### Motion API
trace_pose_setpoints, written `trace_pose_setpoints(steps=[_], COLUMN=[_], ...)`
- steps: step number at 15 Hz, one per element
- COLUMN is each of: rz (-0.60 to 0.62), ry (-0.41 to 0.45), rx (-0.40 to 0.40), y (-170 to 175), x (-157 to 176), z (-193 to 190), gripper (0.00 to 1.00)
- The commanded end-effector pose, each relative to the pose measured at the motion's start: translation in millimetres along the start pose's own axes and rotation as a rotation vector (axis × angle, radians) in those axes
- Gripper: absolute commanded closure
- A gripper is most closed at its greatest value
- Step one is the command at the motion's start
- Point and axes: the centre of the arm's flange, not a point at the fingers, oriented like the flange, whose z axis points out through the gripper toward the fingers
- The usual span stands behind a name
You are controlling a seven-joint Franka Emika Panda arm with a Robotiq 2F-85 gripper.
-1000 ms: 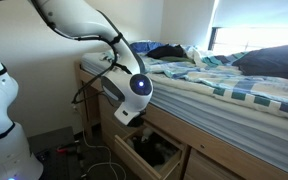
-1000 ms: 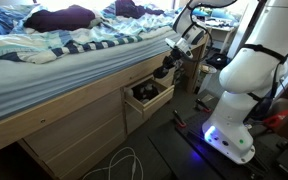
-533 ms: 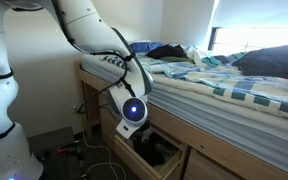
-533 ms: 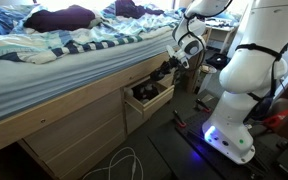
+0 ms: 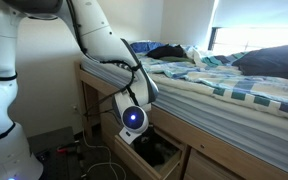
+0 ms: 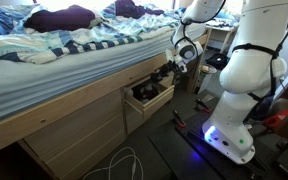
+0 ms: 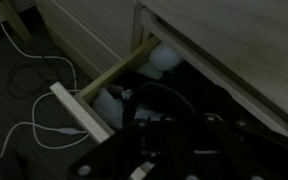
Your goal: Put the socks one at a time in the open drawer
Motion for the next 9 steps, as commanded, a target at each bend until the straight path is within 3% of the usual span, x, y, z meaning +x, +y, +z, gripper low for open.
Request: trace_pose_setpoints(steps=[1,9], rz=[0.021,0.050], ry=[0.011,-0.022], rx=[0.082,0.122], y=[-4,-6], x=[0,3], z=[11,44], gripper=[0.95,0.95])
